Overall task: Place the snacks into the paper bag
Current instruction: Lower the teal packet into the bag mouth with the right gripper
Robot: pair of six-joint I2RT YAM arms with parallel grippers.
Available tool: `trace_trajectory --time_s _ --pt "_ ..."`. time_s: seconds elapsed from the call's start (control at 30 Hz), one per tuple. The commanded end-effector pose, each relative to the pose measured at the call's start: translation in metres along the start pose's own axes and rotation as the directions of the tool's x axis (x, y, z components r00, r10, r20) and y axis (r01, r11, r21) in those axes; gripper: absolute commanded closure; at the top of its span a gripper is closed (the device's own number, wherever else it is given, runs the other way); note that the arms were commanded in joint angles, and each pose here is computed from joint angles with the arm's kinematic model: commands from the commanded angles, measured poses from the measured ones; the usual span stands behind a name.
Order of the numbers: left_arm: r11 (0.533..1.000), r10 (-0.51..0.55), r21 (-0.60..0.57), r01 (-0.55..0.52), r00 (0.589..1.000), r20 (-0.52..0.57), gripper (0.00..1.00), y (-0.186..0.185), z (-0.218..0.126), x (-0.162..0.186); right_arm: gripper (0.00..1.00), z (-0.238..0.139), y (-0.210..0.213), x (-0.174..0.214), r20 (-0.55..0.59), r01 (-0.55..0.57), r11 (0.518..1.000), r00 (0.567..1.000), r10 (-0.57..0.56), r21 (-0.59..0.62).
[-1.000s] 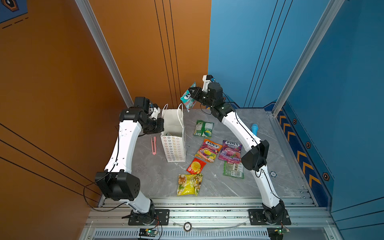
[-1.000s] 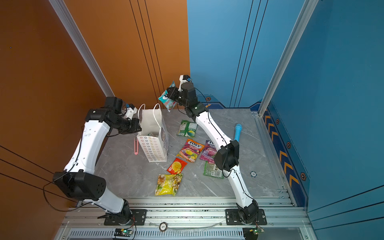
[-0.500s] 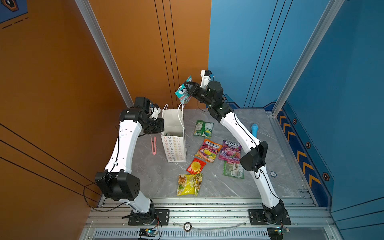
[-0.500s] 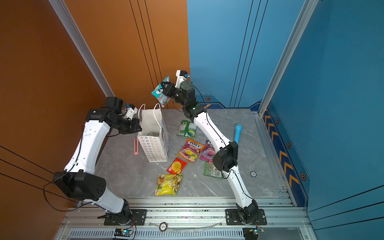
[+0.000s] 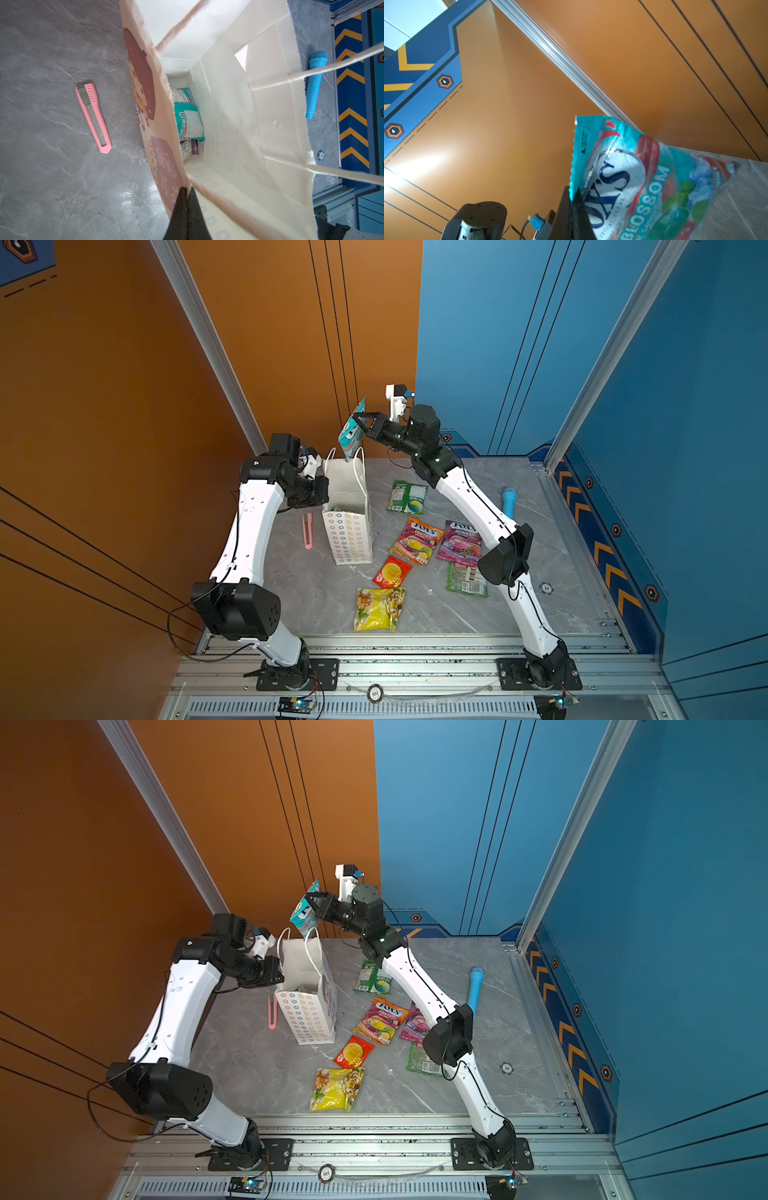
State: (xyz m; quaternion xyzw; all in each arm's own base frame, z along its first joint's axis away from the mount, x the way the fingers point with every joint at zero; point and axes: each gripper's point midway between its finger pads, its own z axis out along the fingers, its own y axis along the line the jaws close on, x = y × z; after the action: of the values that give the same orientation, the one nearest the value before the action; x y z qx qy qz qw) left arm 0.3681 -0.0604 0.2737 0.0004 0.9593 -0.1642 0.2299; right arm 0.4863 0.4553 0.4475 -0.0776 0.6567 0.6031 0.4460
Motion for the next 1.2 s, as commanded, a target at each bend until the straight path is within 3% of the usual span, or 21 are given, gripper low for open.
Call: trace_trajectory --time_s 0.0,0.6,1.17 --pt "1.000 0.008 0.001 -0.008 1.000 0.008 1.00 -0.004 -0.003 -0.005 1.00 -0.027 0.075 -0.023 0.000 0.079 0.989 0.997 -0.080 -0.128" --pt "1.000 -0.005 -0.017 0.005 1.000 0.002 1.00 0.001 0.004 -0.005 1.00 -0.047 0.107 0.046 -0.283 0.072 0.983 0.952 -0.119 -0.171" --pt "1.000 -0.017 -0.013 0.018 0.999 0.037 1.00 0.004 -0.003 -0.014 1.00 -0.046 0.064 0.094 -0.438 0.012 0.997 0.898 -0.046 -0.081"
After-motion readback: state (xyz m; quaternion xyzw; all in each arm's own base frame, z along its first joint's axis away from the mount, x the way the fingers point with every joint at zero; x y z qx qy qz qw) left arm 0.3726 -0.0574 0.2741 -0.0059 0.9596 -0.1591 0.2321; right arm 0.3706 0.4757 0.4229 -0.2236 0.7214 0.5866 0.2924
